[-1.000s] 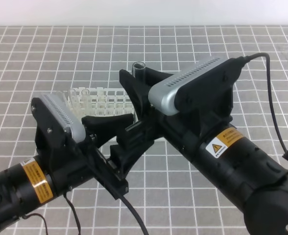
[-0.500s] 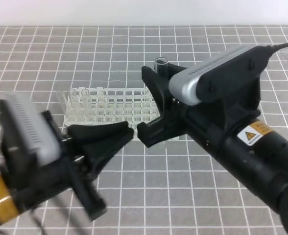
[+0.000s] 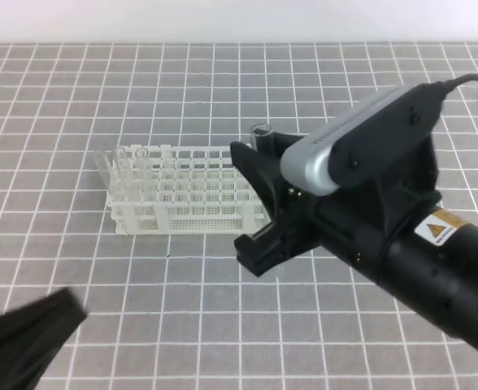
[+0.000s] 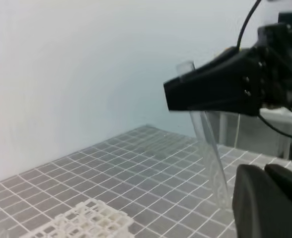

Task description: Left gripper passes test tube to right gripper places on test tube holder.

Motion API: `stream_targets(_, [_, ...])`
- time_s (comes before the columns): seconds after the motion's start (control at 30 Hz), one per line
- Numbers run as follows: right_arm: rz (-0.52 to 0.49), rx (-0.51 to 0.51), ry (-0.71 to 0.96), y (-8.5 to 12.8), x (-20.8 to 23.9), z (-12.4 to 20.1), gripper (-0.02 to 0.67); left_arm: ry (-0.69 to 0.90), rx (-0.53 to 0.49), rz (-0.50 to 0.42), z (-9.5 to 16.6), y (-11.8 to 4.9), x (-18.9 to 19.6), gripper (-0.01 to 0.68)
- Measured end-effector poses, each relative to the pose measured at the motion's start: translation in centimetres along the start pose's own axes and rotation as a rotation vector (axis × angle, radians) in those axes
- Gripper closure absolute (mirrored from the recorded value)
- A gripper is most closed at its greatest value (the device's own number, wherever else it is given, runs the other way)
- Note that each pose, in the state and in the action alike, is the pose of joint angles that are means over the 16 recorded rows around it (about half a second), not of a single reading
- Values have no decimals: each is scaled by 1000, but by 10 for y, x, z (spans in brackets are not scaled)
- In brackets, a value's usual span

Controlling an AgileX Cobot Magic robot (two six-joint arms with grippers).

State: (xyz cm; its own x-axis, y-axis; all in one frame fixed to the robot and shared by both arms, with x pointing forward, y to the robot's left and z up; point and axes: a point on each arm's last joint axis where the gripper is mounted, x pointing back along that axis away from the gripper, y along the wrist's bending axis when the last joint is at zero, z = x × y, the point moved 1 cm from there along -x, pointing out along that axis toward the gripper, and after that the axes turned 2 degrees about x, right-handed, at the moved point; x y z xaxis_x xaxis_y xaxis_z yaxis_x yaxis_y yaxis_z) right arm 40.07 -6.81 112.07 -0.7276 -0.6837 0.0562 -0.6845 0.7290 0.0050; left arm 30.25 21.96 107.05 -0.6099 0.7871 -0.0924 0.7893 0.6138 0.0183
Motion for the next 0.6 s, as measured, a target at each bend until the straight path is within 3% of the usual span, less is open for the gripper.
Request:
stream_targets(0.27, [-15,8,9,0,5,-3,553,-6,66,-80,42,-1,28,673])
stream_targets(0.6, [-29,9,20,1,7,-3,553,79,95,-236,82,13,36,673])
